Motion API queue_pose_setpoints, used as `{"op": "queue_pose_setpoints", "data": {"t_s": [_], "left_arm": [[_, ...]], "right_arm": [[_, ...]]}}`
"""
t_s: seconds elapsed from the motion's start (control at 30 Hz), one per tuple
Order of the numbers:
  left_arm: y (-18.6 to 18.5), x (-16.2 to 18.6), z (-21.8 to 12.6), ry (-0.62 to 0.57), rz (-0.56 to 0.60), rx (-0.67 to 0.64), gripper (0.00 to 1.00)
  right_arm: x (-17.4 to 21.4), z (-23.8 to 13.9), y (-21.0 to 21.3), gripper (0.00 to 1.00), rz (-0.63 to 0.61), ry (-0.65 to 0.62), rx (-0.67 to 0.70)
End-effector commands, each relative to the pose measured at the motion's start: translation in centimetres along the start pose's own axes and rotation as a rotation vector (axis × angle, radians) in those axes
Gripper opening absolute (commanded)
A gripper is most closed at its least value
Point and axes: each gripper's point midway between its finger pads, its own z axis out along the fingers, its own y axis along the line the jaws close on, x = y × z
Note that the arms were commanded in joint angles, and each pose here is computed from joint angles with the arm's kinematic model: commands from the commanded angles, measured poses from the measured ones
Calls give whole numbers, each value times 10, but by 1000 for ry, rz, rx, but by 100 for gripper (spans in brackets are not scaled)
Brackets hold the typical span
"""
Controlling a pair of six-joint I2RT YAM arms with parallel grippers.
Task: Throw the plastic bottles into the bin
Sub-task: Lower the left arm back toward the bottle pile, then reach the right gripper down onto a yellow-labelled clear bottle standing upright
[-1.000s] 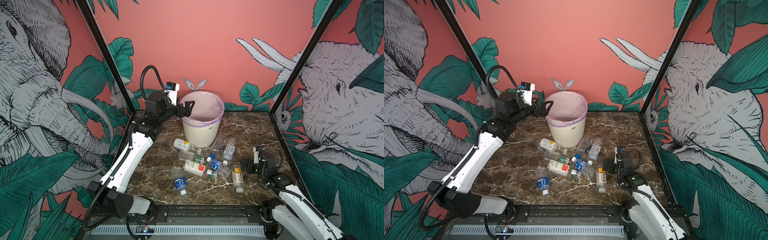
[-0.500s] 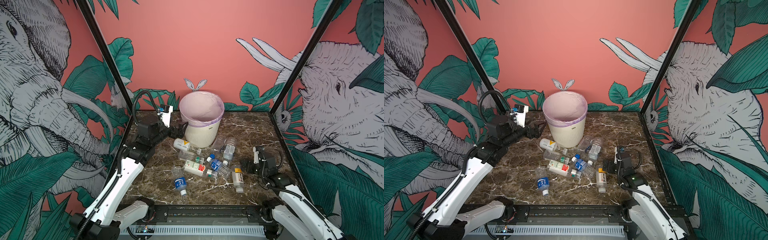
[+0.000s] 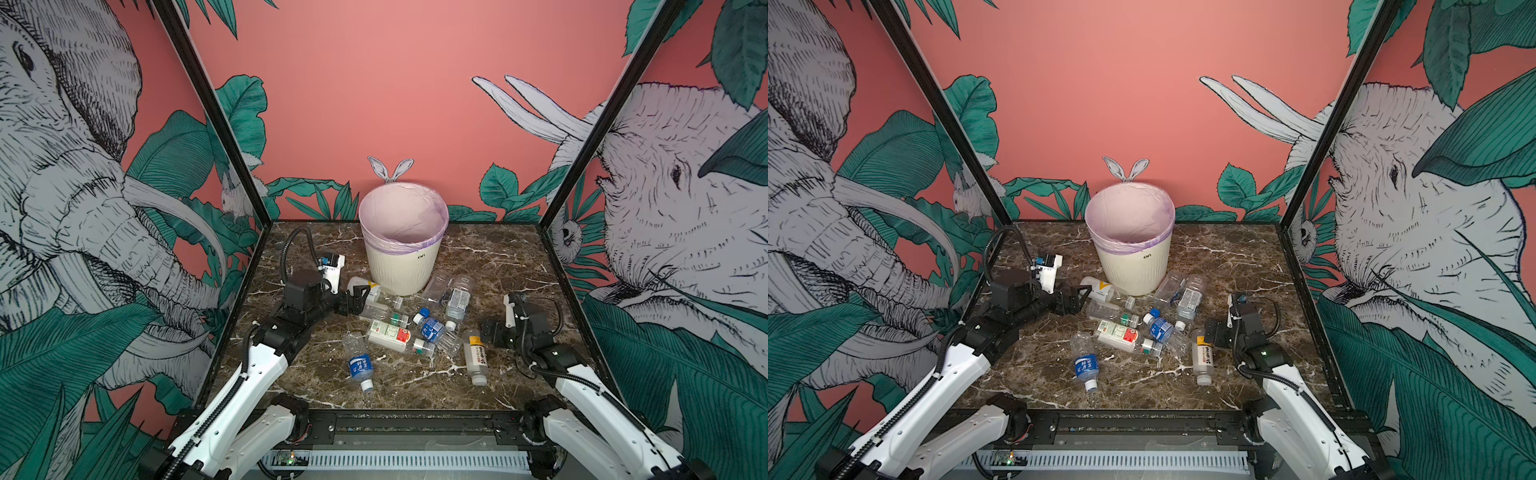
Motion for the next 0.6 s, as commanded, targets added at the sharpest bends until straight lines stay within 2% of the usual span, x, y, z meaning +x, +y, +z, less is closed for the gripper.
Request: {"op": "queue_pose_setpoints", "data": {"t_s": [0.0,0.27,0.4,0.57], "left_arm": [[7,20,-1,53,-38,-26,96],[27,72,1,161,-69,-95,96],[39,94,1,208,-102,-148,95],[42,113,5,249,-120,-147,95]], "right_arm": [[-15,-10,7,96,20,0,-13],[-10,-18,23,96,22,95,-57],[2,-18,26,98,14,174,-41],[14,-21,28,98,-22,245,-1]]}}
